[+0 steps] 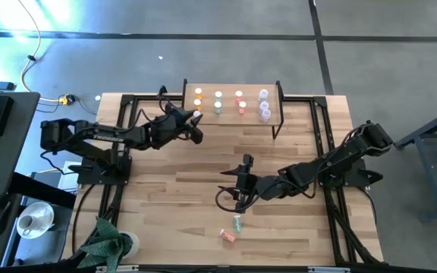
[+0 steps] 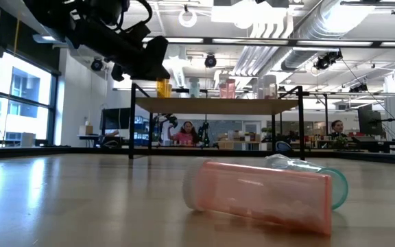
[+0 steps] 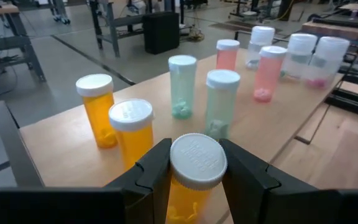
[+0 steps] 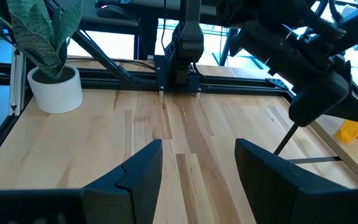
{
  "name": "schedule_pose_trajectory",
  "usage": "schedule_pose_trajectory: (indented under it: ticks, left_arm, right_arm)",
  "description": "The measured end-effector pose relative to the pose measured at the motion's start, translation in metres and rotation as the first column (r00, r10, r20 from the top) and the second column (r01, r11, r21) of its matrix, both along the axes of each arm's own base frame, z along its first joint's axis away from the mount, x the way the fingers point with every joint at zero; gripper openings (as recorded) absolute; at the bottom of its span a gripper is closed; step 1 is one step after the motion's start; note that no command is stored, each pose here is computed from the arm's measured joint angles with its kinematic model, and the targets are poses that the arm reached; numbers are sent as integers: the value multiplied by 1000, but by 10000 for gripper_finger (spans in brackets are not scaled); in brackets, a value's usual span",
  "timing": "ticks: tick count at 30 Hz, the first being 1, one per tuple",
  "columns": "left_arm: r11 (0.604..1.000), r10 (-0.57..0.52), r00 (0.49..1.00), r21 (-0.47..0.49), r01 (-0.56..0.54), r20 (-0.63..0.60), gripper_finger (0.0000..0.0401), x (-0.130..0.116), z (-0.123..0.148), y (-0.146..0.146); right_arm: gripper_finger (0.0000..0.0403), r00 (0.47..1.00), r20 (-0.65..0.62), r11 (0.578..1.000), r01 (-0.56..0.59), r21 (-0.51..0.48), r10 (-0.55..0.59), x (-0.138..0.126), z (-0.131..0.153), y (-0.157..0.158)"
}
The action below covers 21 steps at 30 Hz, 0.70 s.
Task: Pick and place medicine bottles onto shelf by color
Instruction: Put the orange pill bottle on the shelf aligned with the orange pill bottles
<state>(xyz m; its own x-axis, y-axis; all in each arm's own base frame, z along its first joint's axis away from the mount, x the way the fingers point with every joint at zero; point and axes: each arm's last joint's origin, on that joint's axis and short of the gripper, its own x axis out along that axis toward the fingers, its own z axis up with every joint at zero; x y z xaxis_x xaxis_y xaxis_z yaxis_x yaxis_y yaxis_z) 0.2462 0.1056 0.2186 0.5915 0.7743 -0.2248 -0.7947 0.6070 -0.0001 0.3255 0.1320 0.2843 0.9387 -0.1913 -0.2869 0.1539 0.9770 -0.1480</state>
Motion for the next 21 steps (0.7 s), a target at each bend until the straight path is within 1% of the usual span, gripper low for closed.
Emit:
schedule_pose_trajectory:
  ticks: [10,15,21]
  left_arm:
    - [999,35,999,5,-35,-4,111,-2,-2,8]
    - [1000,2,1000,-22,-1,20,113,-2,-2,11]
    - [1000,0,1000,-24,1,21,116,-2,-2,11]
  right_arm:
    - [193,1000,-1,1000,0,0,0,0,0,0]
    - [193,1000,-1,1000,0,0,0,0,0,0]
    - [193,1000,-2,1000,0,-1,0,0,0,0]
